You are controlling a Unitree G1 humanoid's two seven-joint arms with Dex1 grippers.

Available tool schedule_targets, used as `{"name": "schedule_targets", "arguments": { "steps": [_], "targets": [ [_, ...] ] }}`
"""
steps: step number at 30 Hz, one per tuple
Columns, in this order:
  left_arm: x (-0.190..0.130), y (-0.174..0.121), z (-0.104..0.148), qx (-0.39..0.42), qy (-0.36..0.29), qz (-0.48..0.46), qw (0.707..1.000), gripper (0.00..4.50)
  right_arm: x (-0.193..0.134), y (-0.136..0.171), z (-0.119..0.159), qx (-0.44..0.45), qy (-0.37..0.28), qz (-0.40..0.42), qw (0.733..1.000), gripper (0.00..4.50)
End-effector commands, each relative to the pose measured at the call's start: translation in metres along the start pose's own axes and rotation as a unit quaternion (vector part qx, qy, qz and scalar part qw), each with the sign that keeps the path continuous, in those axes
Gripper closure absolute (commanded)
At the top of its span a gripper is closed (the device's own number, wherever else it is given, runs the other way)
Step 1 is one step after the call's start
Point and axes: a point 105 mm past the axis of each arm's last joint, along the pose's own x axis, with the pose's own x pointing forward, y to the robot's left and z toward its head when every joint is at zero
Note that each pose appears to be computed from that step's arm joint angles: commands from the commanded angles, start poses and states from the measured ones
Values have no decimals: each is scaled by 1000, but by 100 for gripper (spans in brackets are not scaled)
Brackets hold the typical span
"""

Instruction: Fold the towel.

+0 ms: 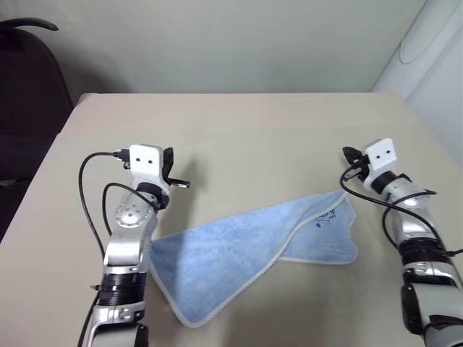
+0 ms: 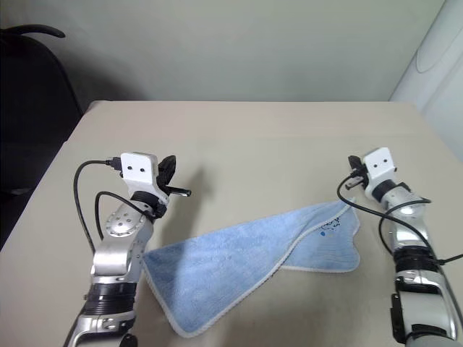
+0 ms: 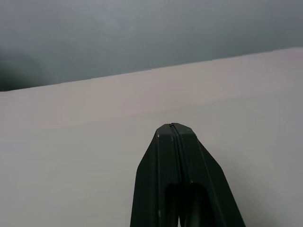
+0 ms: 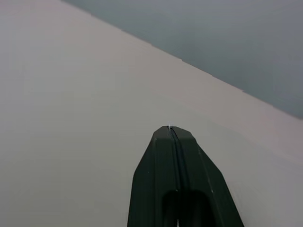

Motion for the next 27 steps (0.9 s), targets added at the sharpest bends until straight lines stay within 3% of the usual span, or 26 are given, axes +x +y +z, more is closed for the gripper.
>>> {"name": "schedule_targets", "arguments": {
  "steps": [1,4,8,16,27],
  "targets": [
    [-16,-16,12,29,-12,-93,995,432,-20,-18,14,-62,-7,24,998,323],
    [-36,-35,7,41,3,-178,983,356,-32,-25,19,-118,5,57,991,216],
    [-63,-58,1,79,30,-270,959,210,-48,-13,22,-218,12,149,964,71],
    [-93,-79,0,78,56,-373,923,210,-59,-1,5,-271,34,233,933,71],
    [-97,-83,-1,81,58,-361,927,210,-54,25,-23,-294,47,276,914,71]
  ]
}}
